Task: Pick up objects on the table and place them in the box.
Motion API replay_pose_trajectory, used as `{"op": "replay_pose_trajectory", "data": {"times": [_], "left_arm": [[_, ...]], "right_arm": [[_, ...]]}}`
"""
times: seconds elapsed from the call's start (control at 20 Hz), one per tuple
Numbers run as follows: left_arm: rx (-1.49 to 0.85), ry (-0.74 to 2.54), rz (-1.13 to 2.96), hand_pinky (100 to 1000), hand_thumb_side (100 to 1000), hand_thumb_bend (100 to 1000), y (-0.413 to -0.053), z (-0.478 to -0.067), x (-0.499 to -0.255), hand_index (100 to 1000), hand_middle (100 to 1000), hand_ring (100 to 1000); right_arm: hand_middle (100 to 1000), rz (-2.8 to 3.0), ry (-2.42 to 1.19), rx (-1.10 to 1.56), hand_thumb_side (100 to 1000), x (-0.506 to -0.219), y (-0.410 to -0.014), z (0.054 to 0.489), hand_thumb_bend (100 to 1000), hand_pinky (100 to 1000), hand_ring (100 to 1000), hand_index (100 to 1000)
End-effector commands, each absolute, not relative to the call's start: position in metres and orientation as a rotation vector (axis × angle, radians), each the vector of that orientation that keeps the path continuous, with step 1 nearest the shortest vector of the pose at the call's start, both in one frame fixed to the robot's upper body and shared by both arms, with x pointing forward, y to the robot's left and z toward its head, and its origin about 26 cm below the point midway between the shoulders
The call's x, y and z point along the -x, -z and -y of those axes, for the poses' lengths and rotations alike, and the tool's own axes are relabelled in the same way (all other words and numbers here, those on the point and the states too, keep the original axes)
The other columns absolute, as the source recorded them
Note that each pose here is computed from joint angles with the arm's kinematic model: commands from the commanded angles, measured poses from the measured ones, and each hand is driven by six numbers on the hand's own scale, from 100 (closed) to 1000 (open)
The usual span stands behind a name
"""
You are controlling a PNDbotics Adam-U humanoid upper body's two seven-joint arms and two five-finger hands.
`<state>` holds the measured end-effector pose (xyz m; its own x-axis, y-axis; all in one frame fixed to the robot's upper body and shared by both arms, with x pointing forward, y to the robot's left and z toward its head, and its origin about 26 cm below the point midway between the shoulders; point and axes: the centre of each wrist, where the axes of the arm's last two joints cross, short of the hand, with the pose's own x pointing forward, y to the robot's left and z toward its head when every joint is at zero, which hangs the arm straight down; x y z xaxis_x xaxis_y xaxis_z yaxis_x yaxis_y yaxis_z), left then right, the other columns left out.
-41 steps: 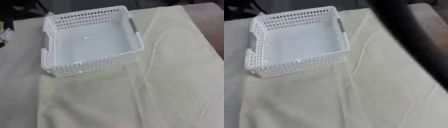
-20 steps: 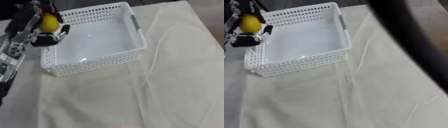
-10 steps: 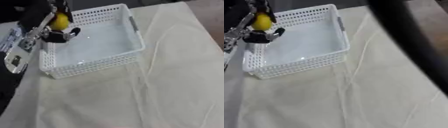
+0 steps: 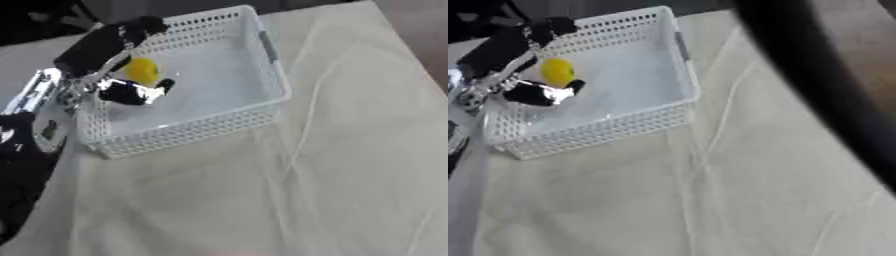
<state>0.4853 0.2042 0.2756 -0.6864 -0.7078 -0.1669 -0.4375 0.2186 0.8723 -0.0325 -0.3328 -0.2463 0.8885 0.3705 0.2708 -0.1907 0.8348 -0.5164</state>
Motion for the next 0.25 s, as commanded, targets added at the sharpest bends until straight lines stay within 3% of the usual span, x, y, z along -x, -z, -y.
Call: {"op": "replay_pose_trajectory", "data": {"times": [0.05, 0.1, 0.15, 0.25], "left_arm": [[-1.106, 1.445, 2.259, 849, 851, 196, -0.2943, -0.2056, -0.4827, 1000, 966, 943], [-1.105, 1.446, 2.26, 850, 850, 185, -0.295, -0.2057, -0.4821, 1000, 966, 942], [-1.105, 1.448, 2.263, 842, 832, 100, -0.2959, -0.2062, -0.4814, 993, 959, 934], [-1.11, 1.444, 2.271, 793, 765, 100, -0.2979, -0.2088, -0.4794, 972, 933, 902]], "right_arm": [[668, 0.361, -0.307, 0.511, 873, 0.0359, 0.2452, 0.3368, 100, 460, 569, 716], [668, 0.361, -0.307, 0.511, 873, 0.0358, 0.2452, 0.3368, 100, 460, 569, 716], [668, 0.36, -0.307, 0.511, 873, 0.0358, 0.2452, 0.3368, 100, 460, 569, 716], [668, 0.361, -0.307, 0.511, 873, 0.0358, 0.2451, 0.337, 100, 460, 569, 717]]}}
